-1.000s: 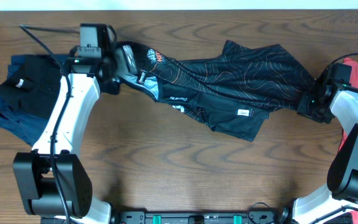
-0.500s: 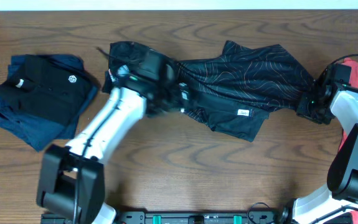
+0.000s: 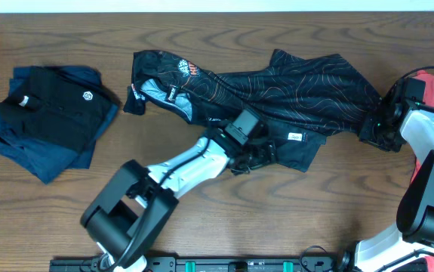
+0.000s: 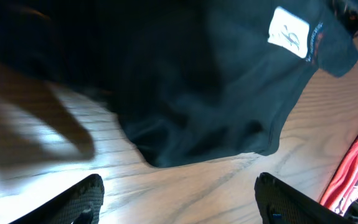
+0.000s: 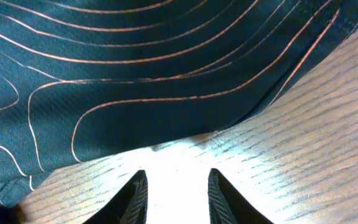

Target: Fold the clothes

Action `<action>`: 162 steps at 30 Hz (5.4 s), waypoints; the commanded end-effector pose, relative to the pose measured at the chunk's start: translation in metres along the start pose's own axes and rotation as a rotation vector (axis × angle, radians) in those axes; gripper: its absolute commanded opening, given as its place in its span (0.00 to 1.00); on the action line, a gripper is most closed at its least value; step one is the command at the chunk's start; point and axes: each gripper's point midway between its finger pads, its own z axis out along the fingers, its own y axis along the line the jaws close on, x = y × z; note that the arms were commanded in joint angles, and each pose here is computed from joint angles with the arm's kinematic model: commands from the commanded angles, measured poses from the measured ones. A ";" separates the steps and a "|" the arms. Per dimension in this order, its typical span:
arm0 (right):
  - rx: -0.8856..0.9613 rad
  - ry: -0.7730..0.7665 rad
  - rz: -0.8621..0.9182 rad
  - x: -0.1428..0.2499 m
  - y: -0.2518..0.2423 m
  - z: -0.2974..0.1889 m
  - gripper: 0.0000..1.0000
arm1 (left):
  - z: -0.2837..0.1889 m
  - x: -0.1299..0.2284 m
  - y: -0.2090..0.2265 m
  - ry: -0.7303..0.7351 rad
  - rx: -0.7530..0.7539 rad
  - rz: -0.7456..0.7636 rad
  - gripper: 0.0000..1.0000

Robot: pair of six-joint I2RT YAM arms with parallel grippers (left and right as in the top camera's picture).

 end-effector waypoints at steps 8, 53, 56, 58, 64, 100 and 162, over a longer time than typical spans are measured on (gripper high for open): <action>-0.005 0.001 -0.006 0.000 0.003 -0.002 0.30 | 0.049 0.003 0.023 0.009 -0.063 -0.152 0.71; -0.055 0.310 -0.042 0.078 0.026 -0.013 0.36 | -0.141 0.001 0.180 0.009 -0.650 -0.148 0.06; -0.037 0.379 -0.016 0.096 0.022 -0.015 0.36 | -0.141 0.002 0.181 0.011 -0.651 -0.149 0.06; -0.031 0.408 -0.014 0.105 0.020 -0.015 0.36 | -0.140 0.000 0.180 0.005 -0.646 -0.147 0.06; -0.014 0.455 0.018 0.126 0.015 -0.008 0.38 | -0.139 -0.003 0.178 -0.006 -0.637 -0.144 0.06; -0.022 0.200 0.250 0.054 -0.011 0.003 0.01 | -0.134 0.002 0.155 0.038 -0.521 -0.039 0.98; 0.096 0.211 0.263 0.060 -0.033 0.001 0.01 | -0.027 -0.075 0.101 -0.245 -0.354 0.107 0.61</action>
